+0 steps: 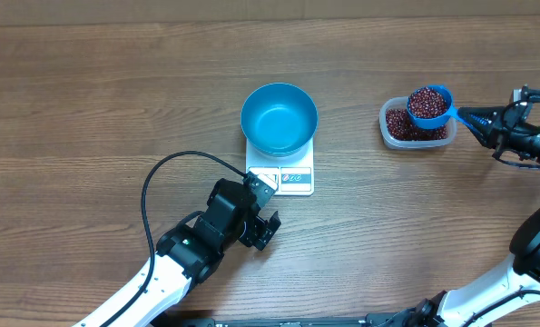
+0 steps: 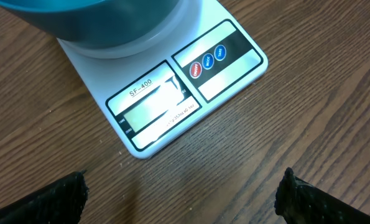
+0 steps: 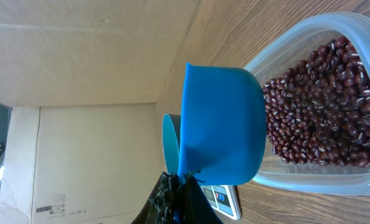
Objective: Scoop item into bowl and weigh 150g on scale
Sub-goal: 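Lift the bean-filled scoop out of the tub with the right gripper, then carry the filled scoop over the blue bowl with the right gripper, then tip the scoop to pour beans into the blue bowl, then lift the empty scoop from the bowl and move it right toward the tub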
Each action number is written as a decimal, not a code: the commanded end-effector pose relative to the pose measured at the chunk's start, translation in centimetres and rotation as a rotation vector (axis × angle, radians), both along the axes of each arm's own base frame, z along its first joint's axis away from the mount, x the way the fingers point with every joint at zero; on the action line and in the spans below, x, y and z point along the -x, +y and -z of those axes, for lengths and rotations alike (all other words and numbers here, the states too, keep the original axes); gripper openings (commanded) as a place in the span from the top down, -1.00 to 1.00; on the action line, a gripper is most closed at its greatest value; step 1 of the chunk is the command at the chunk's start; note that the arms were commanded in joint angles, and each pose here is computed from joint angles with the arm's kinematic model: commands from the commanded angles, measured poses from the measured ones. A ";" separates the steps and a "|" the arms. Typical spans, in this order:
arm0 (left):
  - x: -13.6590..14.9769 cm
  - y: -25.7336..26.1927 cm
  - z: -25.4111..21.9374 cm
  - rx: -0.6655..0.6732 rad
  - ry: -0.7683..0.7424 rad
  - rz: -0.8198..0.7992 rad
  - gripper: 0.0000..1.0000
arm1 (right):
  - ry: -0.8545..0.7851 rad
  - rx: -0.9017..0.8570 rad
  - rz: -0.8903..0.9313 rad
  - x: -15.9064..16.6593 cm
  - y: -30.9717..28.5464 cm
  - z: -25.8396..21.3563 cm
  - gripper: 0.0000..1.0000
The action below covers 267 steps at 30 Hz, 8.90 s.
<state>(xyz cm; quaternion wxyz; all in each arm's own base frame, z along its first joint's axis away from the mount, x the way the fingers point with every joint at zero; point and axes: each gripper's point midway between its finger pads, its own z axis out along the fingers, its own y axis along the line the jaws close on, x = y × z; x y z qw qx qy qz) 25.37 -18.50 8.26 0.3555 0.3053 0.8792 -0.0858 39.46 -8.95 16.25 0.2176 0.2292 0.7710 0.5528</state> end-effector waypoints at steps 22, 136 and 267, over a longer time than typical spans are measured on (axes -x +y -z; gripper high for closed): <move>-0.4 -0.5 -0.9 0.027 -0.009 -0.002 -1.00 | -0.007 -0.066 0.002 0.3 0.3 -0.9 0.92; -1.1 1.0 -0.8 -0.036 -0.038 -0.061 -1.00 | -0.081 0.461 -0.548 -2.7 28.2 -4.7 0.92; -1.1 1.0 -0.7 -0.037 -0.038 -0.061 -0.99 | -0.183 1.245 -0.408 -0.5 33.3 -6.1 0.92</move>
